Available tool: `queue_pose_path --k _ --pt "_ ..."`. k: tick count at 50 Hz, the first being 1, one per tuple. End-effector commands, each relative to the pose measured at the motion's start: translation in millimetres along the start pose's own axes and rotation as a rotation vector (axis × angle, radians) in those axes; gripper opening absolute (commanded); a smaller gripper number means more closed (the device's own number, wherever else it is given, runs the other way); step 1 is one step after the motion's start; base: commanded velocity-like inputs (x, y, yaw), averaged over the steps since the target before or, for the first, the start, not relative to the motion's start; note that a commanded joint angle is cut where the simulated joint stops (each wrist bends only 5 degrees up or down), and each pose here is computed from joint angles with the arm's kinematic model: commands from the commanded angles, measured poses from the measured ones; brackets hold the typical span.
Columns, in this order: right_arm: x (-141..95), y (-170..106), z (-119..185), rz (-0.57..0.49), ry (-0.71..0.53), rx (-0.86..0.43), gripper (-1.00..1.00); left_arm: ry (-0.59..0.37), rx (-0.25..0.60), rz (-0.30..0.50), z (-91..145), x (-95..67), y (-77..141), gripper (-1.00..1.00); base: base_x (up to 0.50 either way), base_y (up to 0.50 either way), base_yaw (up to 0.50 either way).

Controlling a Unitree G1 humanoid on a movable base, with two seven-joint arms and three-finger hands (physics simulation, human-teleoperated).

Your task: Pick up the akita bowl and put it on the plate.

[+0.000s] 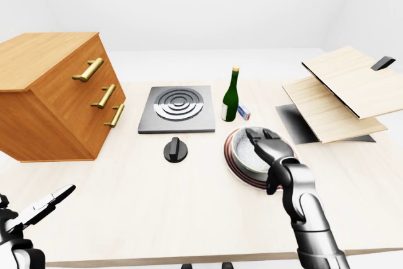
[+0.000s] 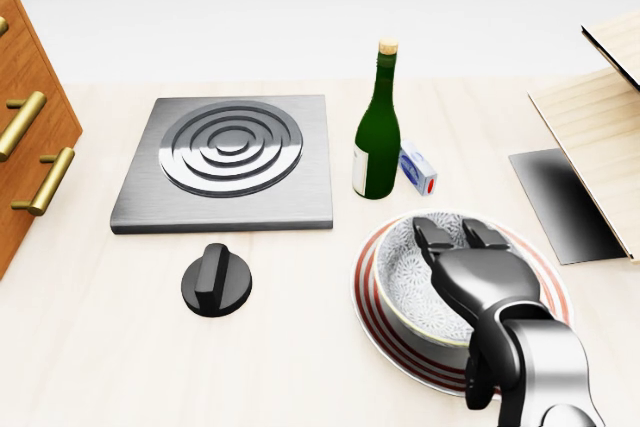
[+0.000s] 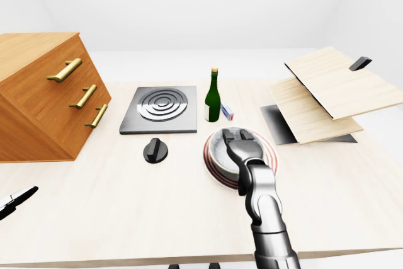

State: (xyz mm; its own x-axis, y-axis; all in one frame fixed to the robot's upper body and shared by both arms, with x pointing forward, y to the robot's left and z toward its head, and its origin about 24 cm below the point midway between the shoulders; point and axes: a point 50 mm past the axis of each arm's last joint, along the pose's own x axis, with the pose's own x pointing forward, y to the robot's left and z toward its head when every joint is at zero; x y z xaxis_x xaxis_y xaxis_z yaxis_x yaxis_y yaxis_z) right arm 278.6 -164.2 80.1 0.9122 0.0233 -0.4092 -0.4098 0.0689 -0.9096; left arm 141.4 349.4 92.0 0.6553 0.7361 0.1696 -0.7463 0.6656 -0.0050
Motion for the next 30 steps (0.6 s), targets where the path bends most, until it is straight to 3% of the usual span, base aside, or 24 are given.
queue_pose_path --k 1,3,5,7,8,12,30 --pt "-28 -15 8 -0.135 0.014 -0.055 1.0 0.002 -0.002 0.0 0 -0.3 0 1.0 0.0 0.0 0.0" --pt "-39 -19 8 -0.181 0.044 -0.085 1.0 0.003 -0.002 -0.001 0 -0.3 0 1.0 0.0 0.0 0.0" --pt "-58 -42 16 -0.318 0.03 -0.08 1.0 0.004 -0.004 0.0 1 -0.6 1 1.0 0.0 0.0 0.0" --pt "-64 -48 17 -0.357 0.034 -0.074 1.0 0.003 -0.004 0.0 1 -0.8 1 1.0 0.0 0.0 0.0" --pt "-80 -60 23 -0.446 0.031 -0.088 1.0 0.004 -0.005 0.0 1 -0.7 1 1.0 0.0 0.0 0.0" --pt "-99 -74 28 -0.561 0.05 -0.078 1.0 0.006 -0.006 0.0 1 -0.7 1 1.0 0.0 0.0 0.0" --pt "-144 -71 34 -0.648 0.109 0.093 1.0 0.01 -0.005 0.002 1 -0.1 1 1.0 0.0 0.0 0.0"
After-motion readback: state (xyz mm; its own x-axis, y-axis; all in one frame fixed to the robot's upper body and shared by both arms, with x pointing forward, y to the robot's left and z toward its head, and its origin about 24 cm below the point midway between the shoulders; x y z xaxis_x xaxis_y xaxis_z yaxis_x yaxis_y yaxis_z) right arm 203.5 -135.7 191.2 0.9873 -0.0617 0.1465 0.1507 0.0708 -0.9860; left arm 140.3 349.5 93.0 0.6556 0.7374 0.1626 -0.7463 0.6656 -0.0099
